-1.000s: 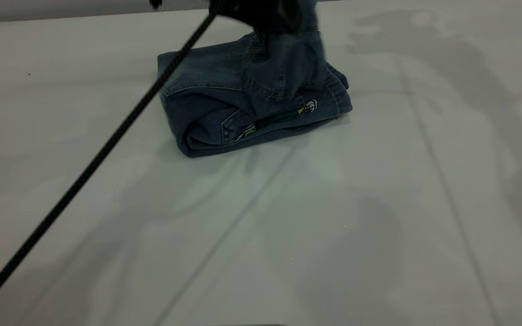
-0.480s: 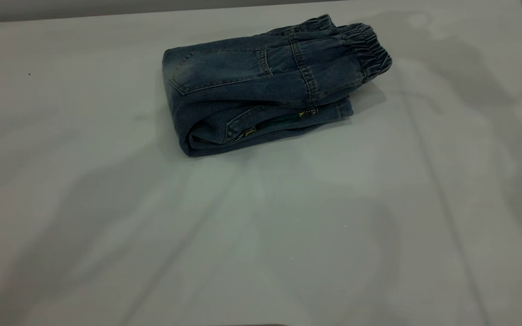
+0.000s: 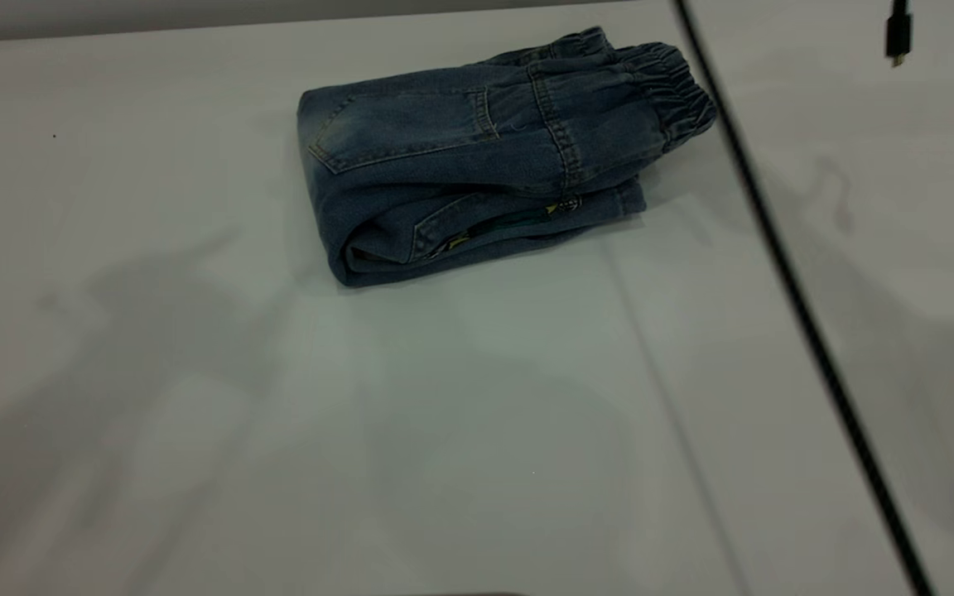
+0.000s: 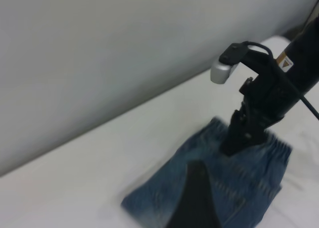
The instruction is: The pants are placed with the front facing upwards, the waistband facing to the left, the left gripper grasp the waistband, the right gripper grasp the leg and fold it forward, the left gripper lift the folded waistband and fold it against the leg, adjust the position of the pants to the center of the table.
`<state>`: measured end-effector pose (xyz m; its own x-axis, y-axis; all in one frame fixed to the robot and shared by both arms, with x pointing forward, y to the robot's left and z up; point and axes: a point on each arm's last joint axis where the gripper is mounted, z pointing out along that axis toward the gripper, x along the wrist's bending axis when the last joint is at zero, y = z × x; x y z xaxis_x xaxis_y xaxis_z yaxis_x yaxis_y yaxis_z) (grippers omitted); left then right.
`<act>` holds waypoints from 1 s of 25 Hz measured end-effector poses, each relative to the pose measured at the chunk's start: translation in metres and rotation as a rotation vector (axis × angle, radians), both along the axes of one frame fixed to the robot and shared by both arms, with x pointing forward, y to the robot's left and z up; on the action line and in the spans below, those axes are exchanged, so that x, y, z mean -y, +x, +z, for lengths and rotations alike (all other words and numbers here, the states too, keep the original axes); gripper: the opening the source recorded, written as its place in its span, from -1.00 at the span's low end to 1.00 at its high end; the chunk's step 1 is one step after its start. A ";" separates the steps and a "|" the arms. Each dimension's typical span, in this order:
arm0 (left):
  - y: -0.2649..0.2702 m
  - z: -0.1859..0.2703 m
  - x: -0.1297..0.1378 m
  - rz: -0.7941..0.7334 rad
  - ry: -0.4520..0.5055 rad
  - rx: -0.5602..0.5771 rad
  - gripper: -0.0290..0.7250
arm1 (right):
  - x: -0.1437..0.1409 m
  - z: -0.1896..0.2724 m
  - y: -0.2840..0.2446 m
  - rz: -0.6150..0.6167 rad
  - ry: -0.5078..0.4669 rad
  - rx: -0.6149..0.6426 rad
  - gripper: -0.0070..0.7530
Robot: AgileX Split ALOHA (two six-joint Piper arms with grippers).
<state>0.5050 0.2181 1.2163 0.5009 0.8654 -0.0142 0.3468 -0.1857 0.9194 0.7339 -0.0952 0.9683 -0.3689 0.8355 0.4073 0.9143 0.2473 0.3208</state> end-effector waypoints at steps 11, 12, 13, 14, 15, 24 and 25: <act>-0.001 -0.008 -0.002 0.014 0.037 -0.075 0.54 | -0.044 -0.010 -0.022 0.083 -0.147 0.029 0.16; -0.001 -0.008 -0.002 0.014 0.037 -0.075 0.54 | -0.047 -0.011 -0.024 0.081 -0.173 0.036 0.16; -0.001 -0.008 -0.002 0.014 0.037 -0.075 0.54 | -0.049 -0.012 -0.025 0.079 -0.194 0.042 0.16; -0.001 -0.008 -0.002 0.014 0.037 -0.076 0.54 | -0.049 -0.012 -0.025 0.080 -0.215 0.050 0.16; -0.001 -0.008 -0.002 0.014 0.037 -0.076 0.54 | -0.050 -0.013 -0.026 0.079 -0.231 0.056 0.16; 0.008 -0.019 0.000 0.007 0.048 -0.123 0.52 | -0.048 -0.079 -0.021 0.090 -0.342 -0.025 0.16; 0.009 -0.019 0.000 0.007 0.049 -0.126 0.51 | -0.048 -0.088 -0.021 0.091 -0.348 -0.038 0.15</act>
